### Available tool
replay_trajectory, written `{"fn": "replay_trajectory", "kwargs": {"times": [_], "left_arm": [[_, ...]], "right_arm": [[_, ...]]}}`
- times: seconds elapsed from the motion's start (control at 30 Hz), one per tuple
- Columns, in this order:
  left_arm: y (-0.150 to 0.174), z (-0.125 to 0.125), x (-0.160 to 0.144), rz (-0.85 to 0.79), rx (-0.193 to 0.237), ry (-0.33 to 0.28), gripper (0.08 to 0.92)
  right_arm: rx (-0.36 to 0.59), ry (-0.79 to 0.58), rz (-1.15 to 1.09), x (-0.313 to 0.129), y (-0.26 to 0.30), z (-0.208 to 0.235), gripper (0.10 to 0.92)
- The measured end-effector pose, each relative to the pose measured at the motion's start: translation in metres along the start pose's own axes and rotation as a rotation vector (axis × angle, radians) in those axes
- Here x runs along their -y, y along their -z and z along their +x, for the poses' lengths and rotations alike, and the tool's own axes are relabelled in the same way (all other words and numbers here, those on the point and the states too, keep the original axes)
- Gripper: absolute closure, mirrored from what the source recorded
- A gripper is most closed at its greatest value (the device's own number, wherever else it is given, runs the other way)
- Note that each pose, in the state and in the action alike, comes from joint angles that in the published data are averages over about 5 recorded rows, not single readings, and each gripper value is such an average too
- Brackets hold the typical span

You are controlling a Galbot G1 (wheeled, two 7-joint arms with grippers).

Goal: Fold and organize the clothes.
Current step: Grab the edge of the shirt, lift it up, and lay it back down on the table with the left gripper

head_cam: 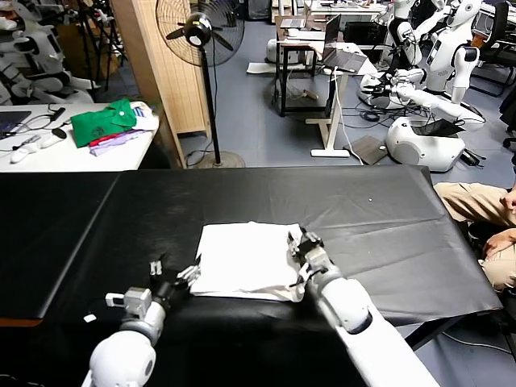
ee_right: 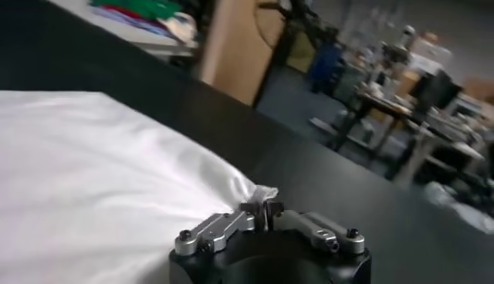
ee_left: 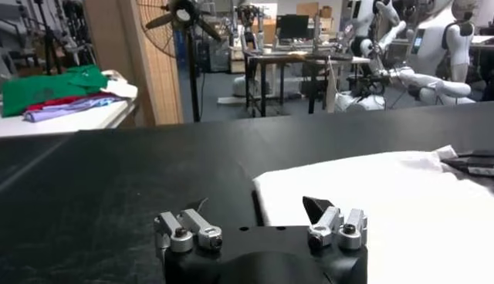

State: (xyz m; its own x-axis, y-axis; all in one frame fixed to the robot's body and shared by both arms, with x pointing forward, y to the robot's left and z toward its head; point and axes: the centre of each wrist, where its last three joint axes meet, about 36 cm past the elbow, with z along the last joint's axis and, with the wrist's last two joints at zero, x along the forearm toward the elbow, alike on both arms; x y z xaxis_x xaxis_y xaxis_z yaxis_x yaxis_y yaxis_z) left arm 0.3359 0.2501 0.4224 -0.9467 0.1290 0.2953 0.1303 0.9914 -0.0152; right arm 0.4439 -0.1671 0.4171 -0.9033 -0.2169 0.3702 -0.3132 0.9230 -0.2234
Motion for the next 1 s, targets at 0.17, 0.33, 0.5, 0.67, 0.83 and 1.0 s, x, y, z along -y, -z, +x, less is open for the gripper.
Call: {"fn": "replay_trajectory", "kwargs": {"times": [0.17,0.33,0.5,0.67,0.83,1.0], "left_arm": [[0.006,-0.006,-0.005,0.101,0.017,-0.059,0.201],[0.001,-0.019,-0.014,0.252,-0.009,-0.115,0.201],[-0.007,-0.031,-0.016,0.407,-0.046,-0.125,0.201],[-0.016,-0.039,-0.018,0.528,-0.073,-0.134,0.201],[-0.021,-0.046,-0.023,0.632,-0.086,-0.137,0.201],[-0.024,-0.048,-0.028,0.704,-0.106,-0.151,0.209]], "right_arm": [[0.020,0.041,-0.157,0.006,0.021,0.020,0.262],[0.061,0.075,-0.230,0.019,0.026,0.047,0.225],[0.091,0.076,-0.258,0.034,0.025,0.078,0.224],[0.125,0.061,-0.269,0.045,0.031,0.105,0.224],[0.160,0.047,-0.269,0.050,0.038,0.121,0.224],[0.180,0.043,-0.268,0.050,0.042,0.130,0.224]]}}
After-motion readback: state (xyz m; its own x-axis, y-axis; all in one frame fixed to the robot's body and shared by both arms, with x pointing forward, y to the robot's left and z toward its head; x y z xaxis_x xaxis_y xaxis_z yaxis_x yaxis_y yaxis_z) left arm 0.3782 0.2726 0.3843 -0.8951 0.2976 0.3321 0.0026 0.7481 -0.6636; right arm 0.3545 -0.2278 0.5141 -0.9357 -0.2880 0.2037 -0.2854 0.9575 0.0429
